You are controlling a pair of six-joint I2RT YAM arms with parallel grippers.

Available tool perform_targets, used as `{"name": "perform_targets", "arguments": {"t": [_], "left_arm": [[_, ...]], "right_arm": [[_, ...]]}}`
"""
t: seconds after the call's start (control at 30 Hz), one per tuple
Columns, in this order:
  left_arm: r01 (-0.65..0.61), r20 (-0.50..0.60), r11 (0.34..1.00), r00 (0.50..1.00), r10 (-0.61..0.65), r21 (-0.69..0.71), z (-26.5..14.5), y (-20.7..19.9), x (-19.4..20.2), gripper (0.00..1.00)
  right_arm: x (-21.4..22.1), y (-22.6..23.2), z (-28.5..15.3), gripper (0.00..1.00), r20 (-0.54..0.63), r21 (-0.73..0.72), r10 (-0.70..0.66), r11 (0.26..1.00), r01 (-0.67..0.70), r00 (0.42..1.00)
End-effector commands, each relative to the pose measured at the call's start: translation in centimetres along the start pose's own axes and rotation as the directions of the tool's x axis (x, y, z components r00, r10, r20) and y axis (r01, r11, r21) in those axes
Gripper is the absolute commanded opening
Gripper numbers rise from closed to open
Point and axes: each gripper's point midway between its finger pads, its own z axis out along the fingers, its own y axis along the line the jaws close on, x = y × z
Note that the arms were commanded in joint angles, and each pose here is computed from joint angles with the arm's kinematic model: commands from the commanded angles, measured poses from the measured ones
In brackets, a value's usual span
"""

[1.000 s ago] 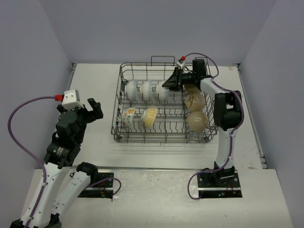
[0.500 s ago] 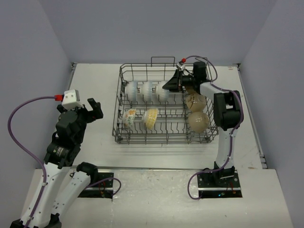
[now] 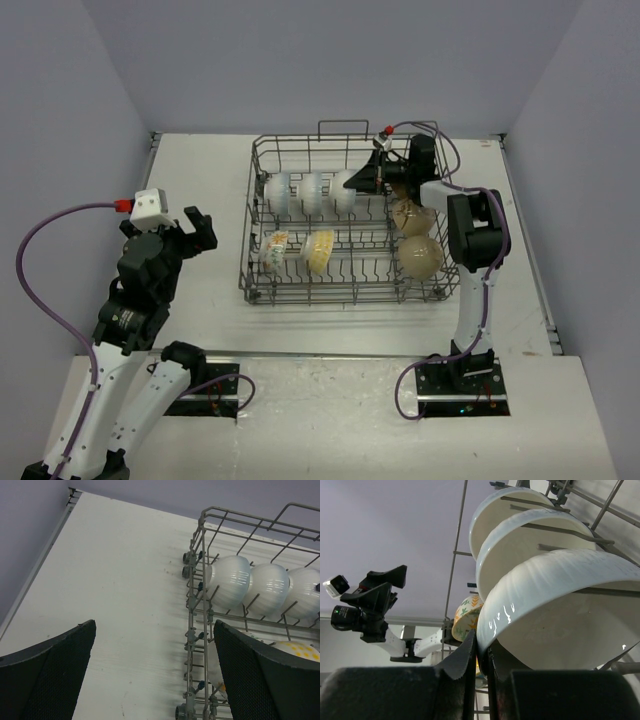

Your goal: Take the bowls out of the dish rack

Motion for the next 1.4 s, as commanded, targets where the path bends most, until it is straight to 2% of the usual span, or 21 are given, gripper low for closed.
{"name": "perform_targets", "arguments": {"t": [0.0, 0.1, 0.9, 1.1, 1.17, 1.2, 1.23, 1.27, 1.3, 1.33, 1.37], "left_arm": [[0.012, 0.034, 1.000, 0.999, -0.013, 0.017, 0.1, -0.3, -0.8, 1.00], [0.013, 0.036, 1.000, 0.999, -0.014, 0.016, 0.1, -0.3, -0.8, 1.00], [0.012, 0.038, 1.000, 0.999, -0.013, 0.012, 0.1, -0.2, -0.9, 1.00], [0.008, 0.020, 1.000, 1.000, -0.008, 0.002, 0.6, -0.3, -0.7, 1.00], [0.030, 0.027, 0.999, 0.999, -0.031, 0.020, 0.6, -1.1, -2.2, 1.00], [0.025, -0.011, 0.999, 1.000, -0.025, 0.021, 1.1, -1.5, -2.1, 1.00], [0.034, -0.017, 0.999, 0.999, -0.034, 0.037, 1.1, -2.1, -2.9, 1.00], [0.068, -0.007, 0.994, 0.998, -0.068, 0.080, 1.2, -3.6, -5.2, 1.00], [0.080, -0.018, 0.991, 0.997, -0.079, 0.103, 1.2, -4.4, -6.0, 1.00], [0.099, -0.027, 0.982, 0.995, -0.096, 0.160, 1.2, -5.8, -7.0, 1.00], [0.116, -0.012, 0.975, 0.993, -0.115, 0.189, 1.5, -7.1, -9.4, 1.00]], "right_arm": [[-0.8, 3.9, -1.5, 0.04, -0.009, -0.083, -0.135, 0.987, 0.134, 0.991], [-0.9, 5.1, -1.6, 0.00, 0.000, -0.098, -0.156, 0.983, 0.155, 0.988], [-1.9, 16.1, -2.9, 0.00, 0.082, -0.166, -0.325, 0.928, 0.334, 0.942], [-0.2, 18.9, -3.2, 0.00, 0.062, -0.193, -0.376, 0.904, 0.381, 0.925], [1.3, 20.9, -3.4, 0.00, 0.047, -0.194, -0.477, 0.857, 0.476, 0.878], [2.0, 20.7, -3.0, 0.00, 0.012, -0.171, -0.408, 0.899, 0.404, 0.913], [2.7, 23.2, -3.2, 0.00, 0.055, -0.150, -0.634, 0.759, 0.634, 0.772], [1.2, 23.7, -2.8, 0.00, 0.120, -0.027, -0.667, 0.739, 0.674, 0.736], [3.3, 21.5, -1.8, 0.00, 0.032, 0.102, -0.560, 0.826, 0.554, 0.828], [2.5, 23.3, -1.7, 0.00, 0.011, 0.178, -0.745, 0.658, 0.732, 0.667], [3.1, 23.5, -1.4, 0.00, -0.024, 0.226, -0.765, 0.623, 0.748, 0.644]]}}
